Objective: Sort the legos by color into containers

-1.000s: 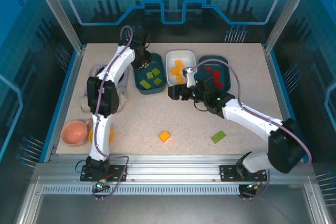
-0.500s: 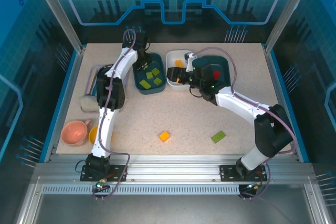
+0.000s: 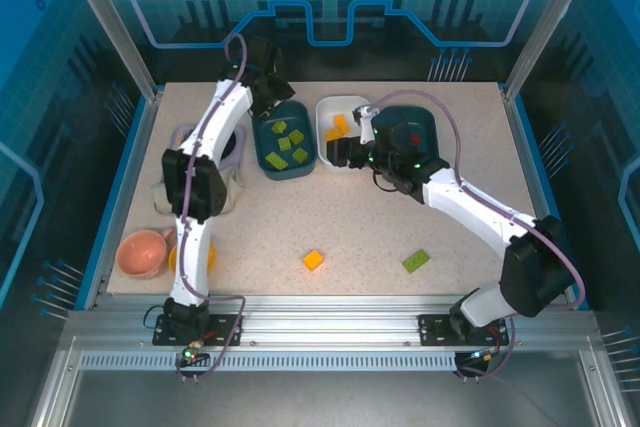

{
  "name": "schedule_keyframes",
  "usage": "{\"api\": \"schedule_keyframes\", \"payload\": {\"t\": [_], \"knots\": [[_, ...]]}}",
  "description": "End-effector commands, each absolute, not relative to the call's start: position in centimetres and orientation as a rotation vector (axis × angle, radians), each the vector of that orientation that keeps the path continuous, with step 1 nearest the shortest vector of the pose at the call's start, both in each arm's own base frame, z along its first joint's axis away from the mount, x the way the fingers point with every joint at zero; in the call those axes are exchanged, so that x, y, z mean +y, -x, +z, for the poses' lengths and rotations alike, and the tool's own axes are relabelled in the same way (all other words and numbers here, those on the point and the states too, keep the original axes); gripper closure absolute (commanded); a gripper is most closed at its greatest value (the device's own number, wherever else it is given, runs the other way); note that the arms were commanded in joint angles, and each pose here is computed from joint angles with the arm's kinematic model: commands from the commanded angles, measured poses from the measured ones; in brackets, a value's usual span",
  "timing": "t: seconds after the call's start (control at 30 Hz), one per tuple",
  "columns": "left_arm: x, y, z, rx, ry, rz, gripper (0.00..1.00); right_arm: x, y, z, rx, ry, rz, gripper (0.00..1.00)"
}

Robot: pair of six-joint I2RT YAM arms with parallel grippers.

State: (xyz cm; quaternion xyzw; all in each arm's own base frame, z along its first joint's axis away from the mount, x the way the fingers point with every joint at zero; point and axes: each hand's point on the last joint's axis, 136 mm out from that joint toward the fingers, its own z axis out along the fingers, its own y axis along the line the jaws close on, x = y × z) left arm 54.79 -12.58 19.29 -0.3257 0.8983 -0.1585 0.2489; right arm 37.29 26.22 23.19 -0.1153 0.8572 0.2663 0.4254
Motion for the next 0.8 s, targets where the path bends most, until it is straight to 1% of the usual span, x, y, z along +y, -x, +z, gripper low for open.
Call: {"api": "schedule_keyframes", "payload": {"t": [0.0,0.1,0.2,0.3,0.37,0.47,0.57,0.67,0.77], "knots": [[-13.9,-50.5,24.0,2.441,0.810,-0.507,0.32,26.2,-33.5,22.4,2.203,0.522,0.555,0.26],[-14.1,-46.1,24.3,2.483,0.769,-0.486,0.31,27.4,-29.6,20.2,2.279,0.735,0.473,0.27],[-13.9,-40.8,23.9,2.519,0.723,-0.480,0.31,28.7,-25.6,17.7,2.340,0.906,0.423,0.28],[-12.7,-35.0,22.9,2.557,0.723,-0.448,0.31,30.0,-22.2,14.8,2.415,1.025,0.401,0.28],[-11.8,-31.4,22.3,2.568,0.736,-0.449,0.31,30.7,-20.7,12.9,2.468,1.073,0.384,0.28],[-10.3,-26.5,20.9,2.569,0.764,-0.461,0.31,31.9,-19.0,10.4,2.545,1.145,0.349,0.27],[-9.2,-22.7,19.6,2.570,0.777,-0.491,0.31,33.2,-17.7,8.2,2.618,1.204,0.304,0.26],[-9.0,-20.1,18.6,2.581,0.767,-0.543,0.31,33.8,-17.2,6.3,2.677,1.195,0.251,0.25],[-8.8,-18.5,17.9,2.598,0.764,-0.564,0.31,34.3,-17.4,5.1,2.716,1.143,0.243,0.24]]}}
